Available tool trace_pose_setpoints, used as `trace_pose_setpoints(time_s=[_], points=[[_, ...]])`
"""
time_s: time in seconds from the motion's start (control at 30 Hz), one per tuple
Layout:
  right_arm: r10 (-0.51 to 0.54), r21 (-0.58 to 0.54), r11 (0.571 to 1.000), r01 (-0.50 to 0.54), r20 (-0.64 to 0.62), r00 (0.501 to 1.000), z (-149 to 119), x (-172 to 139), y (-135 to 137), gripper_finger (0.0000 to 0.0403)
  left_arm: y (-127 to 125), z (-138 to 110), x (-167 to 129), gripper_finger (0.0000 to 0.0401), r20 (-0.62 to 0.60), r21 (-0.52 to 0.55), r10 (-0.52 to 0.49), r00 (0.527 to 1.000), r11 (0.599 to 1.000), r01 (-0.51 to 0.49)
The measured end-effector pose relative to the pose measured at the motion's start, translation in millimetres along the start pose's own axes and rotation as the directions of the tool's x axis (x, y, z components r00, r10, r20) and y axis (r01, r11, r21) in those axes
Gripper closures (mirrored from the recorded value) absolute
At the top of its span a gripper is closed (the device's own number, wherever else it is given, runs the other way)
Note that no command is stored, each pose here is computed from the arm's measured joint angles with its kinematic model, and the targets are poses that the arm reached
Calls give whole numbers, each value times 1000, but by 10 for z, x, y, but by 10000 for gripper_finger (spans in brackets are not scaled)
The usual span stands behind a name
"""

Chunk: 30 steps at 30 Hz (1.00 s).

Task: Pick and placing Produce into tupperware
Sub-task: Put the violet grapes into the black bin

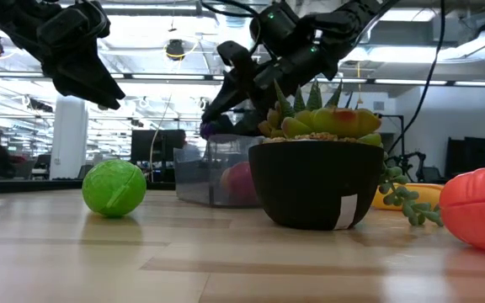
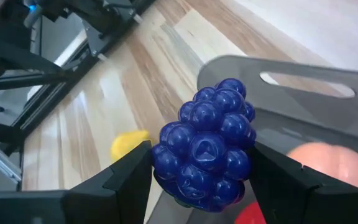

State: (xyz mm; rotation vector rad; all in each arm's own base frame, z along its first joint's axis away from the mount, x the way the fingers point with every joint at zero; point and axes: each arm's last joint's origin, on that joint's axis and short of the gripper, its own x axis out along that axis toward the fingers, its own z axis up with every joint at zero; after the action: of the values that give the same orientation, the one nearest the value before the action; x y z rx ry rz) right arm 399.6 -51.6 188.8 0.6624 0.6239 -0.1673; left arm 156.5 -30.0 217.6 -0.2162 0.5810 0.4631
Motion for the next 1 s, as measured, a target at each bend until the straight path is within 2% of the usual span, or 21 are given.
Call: trace_pose_setpoints(time_s=[0.37,1.0], points=[[8,1,1000,-8,0,1000,45,-15,-60,122,1,-1,0,128,0,1,2,1000,1000,-2],[10,1,1000,-10,-4,1000,43,-17,-56,118,1,0,0,128,1,1,3,1000,1000,-3]])
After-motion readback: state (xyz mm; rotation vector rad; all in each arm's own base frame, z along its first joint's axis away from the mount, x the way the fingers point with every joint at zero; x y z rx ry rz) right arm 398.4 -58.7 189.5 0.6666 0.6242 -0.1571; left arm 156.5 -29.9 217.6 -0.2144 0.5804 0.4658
